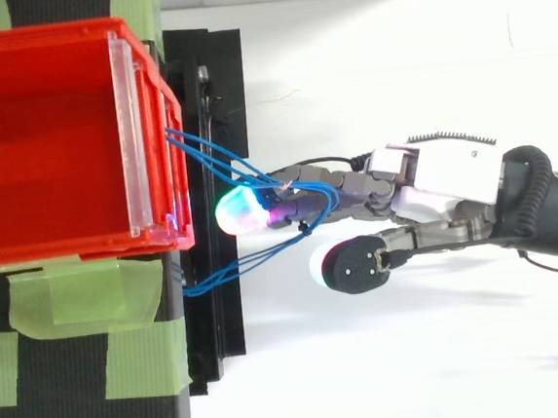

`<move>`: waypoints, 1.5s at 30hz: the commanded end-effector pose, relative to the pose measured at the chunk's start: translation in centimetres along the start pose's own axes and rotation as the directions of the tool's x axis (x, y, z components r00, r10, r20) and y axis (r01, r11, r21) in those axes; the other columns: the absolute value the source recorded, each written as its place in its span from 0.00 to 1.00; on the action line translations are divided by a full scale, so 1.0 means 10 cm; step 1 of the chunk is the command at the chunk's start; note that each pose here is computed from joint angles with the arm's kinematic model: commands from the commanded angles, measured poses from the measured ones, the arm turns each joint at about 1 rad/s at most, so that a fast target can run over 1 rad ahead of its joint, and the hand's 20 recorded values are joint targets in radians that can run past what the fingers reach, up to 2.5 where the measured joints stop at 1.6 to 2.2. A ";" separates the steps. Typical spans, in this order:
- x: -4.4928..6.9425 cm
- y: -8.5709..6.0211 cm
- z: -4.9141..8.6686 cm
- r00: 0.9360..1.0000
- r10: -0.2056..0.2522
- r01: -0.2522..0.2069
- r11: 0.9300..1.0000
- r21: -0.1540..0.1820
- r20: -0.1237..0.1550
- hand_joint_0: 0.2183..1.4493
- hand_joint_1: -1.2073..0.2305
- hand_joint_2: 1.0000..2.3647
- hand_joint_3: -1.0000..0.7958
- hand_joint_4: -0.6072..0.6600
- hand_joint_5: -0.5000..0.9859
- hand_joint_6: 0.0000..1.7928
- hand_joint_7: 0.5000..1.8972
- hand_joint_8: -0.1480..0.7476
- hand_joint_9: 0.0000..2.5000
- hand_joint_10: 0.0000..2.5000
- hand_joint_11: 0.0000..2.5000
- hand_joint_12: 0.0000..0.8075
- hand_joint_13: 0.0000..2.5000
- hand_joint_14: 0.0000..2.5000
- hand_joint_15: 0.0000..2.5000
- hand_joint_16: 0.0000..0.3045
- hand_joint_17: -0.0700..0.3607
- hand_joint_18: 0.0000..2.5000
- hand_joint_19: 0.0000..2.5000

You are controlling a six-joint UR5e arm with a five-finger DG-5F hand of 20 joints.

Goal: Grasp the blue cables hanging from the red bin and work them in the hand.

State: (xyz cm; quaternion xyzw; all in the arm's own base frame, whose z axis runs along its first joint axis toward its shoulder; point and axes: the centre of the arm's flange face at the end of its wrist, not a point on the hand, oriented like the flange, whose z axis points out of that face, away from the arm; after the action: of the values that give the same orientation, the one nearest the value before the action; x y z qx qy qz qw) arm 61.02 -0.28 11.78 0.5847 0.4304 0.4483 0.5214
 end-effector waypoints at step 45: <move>0.15 0.10 0.07 1.000 -0.002 0.001 0.999 -0.049 -0.015 0.52 0.46 0.00 0.02 0.72 0.27 0.01 0.22 0.58 0.23 0.89 0.61 0.53 0.40 0.74 0.58 0.17 0.43 0.56 0.62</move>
State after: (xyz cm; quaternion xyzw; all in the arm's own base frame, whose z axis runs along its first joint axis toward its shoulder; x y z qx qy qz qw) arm 62.07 0.97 12.81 0.5680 0.4235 0.4628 0.5327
